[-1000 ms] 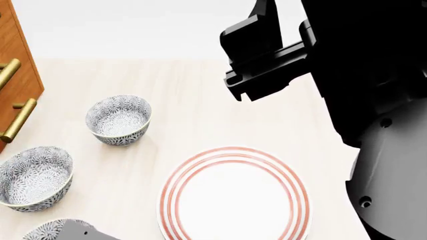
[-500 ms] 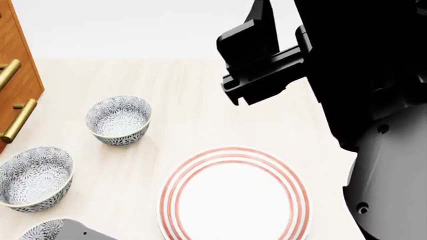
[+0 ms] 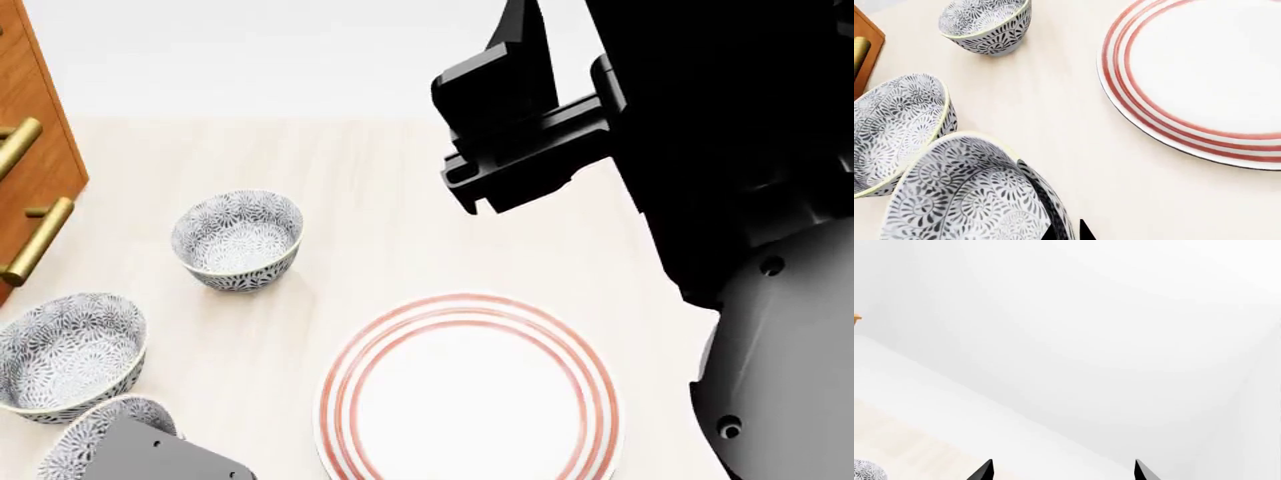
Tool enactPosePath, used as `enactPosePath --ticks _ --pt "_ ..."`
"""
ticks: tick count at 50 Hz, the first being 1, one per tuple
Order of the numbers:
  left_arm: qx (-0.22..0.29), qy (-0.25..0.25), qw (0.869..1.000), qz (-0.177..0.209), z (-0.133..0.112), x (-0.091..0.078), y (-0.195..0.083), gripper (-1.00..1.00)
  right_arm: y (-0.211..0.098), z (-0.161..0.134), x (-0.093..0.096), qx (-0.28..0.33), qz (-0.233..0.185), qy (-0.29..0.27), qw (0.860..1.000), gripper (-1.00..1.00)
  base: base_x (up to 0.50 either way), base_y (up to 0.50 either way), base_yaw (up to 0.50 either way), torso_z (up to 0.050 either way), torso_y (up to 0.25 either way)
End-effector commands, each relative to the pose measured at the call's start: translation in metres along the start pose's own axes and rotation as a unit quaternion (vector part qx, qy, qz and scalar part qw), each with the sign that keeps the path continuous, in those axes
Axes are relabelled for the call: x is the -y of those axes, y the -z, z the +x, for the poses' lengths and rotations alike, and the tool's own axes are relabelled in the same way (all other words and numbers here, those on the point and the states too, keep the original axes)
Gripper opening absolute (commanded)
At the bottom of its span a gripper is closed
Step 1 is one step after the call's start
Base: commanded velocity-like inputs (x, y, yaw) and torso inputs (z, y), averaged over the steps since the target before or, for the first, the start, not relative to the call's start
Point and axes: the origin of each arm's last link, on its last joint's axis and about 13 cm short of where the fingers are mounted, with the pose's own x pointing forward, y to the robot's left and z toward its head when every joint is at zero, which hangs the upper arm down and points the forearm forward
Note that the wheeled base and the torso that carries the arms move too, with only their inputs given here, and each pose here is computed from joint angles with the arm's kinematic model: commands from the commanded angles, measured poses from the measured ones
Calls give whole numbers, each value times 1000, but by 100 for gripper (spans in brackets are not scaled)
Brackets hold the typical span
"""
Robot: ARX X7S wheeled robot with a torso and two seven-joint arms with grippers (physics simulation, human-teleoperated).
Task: Put the bowl at the front on the plate.
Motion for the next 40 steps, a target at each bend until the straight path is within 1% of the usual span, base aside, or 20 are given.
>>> enactPosePath --ticks 1,12,15,31,40 --pt "32 -6 999 1 -3 -4 -7 -100 1 -1 0 3 0 1 1000 100 0 0 0 0 0" --pt "66 -9 998 -2 -5 -8 -13 -100 2 -2 0 6 -2 4 1000 100 0 0 0 0 0" --pt "74 -6 997 0 -7 -8 -14 -100 2 -1 -1 1 -9 6 1000 100 0 0 0 0 0" --pt "123 5 992 11 -18 -7 -22 -100 5 -3 -1 -4 -9 6 1000 100 0 0 0 0 0" --pt "153 10 988 10 -23 -7 -28 -100 6 -5 -1 -4 -9 8 1000 100 0 0 0 0 0"
